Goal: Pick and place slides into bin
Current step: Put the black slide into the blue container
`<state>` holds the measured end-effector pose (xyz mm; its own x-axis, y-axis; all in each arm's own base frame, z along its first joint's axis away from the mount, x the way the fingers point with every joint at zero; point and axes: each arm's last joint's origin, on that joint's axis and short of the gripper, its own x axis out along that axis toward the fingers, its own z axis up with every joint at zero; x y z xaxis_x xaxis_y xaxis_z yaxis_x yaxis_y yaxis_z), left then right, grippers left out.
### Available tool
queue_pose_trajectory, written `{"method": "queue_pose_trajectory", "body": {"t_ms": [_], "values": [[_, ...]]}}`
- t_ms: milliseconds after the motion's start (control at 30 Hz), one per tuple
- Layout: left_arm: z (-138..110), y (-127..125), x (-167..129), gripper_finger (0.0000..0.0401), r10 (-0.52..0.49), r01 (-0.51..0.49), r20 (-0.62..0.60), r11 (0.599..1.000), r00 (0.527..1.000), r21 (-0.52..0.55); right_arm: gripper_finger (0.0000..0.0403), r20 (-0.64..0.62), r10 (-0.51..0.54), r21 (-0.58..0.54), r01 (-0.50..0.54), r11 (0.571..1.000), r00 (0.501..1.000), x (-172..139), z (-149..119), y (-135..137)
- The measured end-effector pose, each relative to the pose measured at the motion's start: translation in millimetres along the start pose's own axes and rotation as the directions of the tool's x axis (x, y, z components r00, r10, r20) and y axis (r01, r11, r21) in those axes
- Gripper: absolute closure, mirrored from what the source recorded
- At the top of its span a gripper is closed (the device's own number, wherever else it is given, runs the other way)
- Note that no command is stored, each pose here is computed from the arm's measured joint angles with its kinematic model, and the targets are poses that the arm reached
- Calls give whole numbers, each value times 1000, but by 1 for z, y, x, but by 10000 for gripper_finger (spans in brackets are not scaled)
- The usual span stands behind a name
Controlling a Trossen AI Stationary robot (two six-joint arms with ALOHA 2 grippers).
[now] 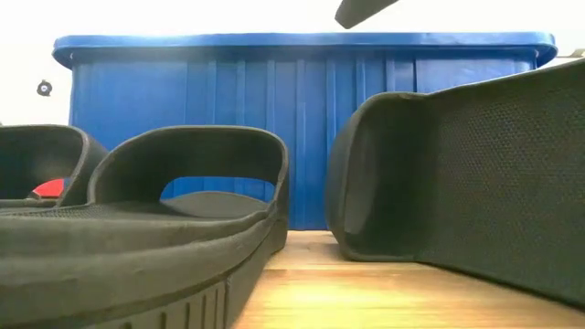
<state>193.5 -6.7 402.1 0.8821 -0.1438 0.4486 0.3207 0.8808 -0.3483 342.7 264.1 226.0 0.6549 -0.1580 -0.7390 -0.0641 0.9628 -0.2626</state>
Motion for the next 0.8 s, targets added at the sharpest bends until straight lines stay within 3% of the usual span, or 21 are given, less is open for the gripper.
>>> {"method": "queue_pose_trajectory", "body": {"t_ms": [133,367,600,800], "values": [[1,-1,-1,212,-9,9,2,1000,1000,0,184,-5,-8,-113,8,994,1000,11,5,9],[2,-1,-1,212,-15,15,0,1000,1000,0,184,-88,-47,-332,15,943,995,24,9,18],[0,-1,-1,212,-20,20,-8,1000,1000,0,184,-217,-119,-420,18,907,969,31,8,14],[0,-1,0,212,-20,20,-9,1000,1000,-1,184,-253,-144,-431,22,902,957,40,11,12]]}}
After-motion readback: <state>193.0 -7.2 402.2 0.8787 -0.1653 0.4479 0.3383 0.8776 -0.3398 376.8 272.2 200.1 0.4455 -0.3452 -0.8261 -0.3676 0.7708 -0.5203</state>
